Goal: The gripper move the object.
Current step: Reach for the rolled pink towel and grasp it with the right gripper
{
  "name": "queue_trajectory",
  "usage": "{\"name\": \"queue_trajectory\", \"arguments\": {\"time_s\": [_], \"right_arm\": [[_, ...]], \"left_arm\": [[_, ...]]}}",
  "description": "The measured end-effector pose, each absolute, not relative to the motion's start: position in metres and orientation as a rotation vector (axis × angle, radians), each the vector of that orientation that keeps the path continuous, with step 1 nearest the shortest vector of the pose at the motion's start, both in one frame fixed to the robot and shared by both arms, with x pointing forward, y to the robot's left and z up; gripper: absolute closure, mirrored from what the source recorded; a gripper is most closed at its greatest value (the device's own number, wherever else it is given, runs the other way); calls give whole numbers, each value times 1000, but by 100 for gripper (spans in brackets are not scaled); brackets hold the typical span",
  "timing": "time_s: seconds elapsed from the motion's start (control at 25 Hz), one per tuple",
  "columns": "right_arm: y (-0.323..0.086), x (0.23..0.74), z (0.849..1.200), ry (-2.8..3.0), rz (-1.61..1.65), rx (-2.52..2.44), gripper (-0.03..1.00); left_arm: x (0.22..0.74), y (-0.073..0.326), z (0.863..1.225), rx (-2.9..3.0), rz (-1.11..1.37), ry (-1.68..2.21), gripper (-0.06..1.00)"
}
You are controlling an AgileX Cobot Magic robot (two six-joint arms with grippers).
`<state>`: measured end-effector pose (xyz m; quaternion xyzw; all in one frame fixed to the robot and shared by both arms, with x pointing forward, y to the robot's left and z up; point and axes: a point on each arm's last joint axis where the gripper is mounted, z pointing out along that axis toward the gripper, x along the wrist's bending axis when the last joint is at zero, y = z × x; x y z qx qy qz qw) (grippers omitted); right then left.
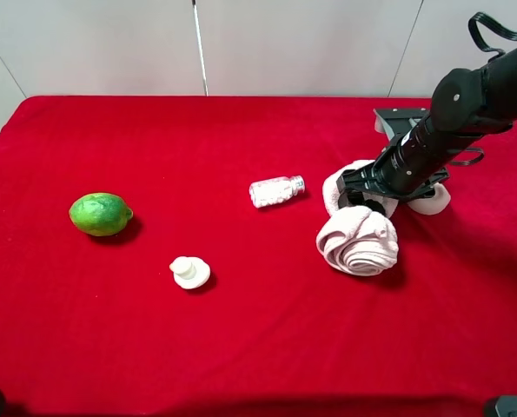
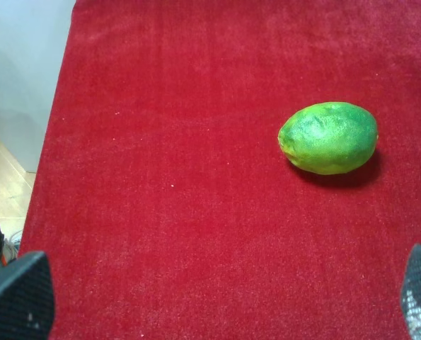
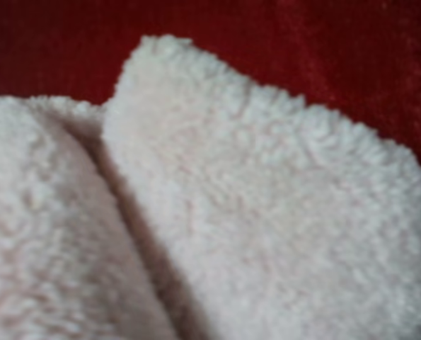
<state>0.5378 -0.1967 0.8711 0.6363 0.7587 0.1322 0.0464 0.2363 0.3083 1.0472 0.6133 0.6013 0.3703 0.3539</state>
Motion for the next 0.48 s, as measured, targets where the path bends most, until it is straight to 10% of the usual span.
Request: {"name": "queue_trajectory", "arguments": {"time_s": [0.16, 0.48], "right_arm": [[-194, 537, 871, 2310, 409, 1966, 55], [-194, 537, 871, 2309, 412, 1971, 55]], "left_arm": [[236, 308, 1047, 1586, 957, 1555, -3], [236, 308, 1047, 1586, 957, 1555, -3]]}}
